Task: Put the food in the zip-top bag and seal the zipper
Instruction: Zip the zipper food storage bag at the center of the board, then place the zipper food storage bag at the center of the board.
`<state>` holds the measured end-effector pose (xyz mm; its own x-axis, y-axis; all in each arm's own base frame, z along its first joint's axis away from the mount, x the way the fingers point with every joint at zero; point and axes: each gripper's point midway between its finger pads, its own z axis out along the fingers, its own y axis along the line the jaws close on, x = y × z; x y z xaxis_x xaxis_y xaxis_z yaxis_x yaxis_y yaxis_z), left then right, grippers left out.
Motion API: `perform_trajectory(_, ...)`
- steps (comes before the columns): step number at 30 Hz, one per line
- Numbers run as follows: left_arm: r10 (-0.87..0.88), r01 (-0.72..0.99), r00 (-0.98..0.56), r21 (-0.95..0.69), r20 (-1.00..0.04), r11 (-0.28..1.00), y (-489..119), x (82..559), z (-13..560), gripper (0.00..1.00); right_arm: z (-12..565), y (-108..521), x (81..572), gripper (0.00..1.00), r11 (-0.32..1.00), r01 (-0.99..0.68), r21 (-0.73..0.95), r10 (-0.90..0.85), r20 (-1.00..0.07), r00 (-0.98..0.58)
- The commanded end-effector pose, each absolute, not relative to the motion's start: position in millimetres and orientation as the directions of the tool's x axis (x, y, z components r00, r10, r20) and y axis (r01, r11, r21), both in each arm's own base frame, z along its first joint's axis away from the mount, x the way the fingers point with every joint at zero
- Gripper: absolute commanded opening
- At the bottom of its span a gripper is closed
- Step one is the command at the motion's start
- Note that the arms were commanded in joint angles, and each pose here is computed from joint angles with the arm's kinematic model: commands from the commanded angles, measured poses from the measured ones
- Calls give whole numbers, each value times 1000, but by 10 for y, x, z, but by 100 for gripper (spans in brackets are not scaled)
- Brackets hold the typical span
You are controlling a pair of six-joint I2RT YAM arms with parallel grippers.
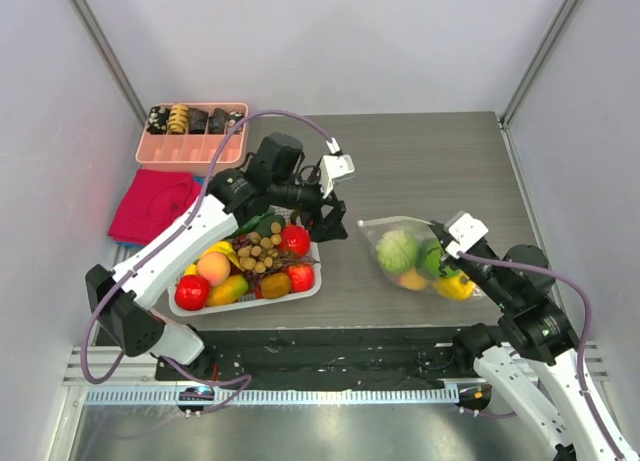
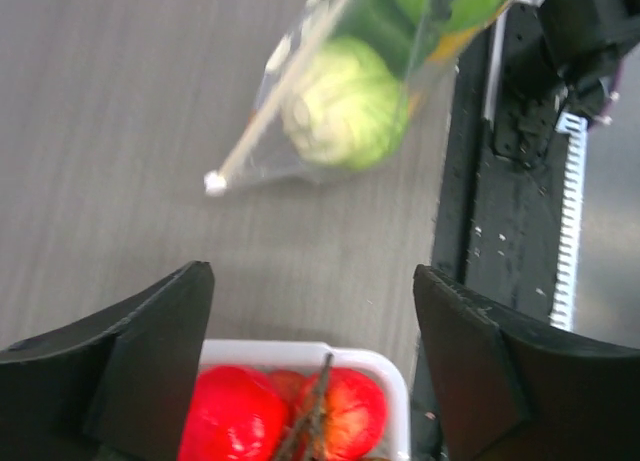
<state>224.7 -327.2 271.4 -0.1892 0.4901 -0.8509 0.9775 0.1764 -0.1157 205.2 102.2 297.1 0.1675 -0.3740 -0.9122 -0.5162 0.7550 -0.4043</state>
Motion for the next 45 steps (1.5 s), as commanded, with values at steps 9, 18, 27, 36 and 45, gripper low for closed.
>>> perform_trajectory(9,382,999,37,30,-923,-26,-3881,2566,2828,85,3703,1317,1918,1,662,-540,-521,-288,-841,458)
perform_trajectory(18,366,997,3,-27,-931,-77,-4089,2417,2767,72,3566,1347,1796,1,646,-607,-463,-258,-881,397)
perform_trajectory(27,398,974,-45,-129,-916,-187,-4175,2135,2737,5,3553,1292,1876,1,673,-576,-464,-278,-880,384)
perform_trajectory(36,440,967,-255,-234,-861,102,-4321,2944,2683,0,3255,1143,2096,83,805,-537,-250,-217,-968,126)
perform_trajectory(45,546,948,-243,-76,-802,310,-4324,3400,2501,0,3517,944,1949,100,884,-454,-115,-66,-990,122)
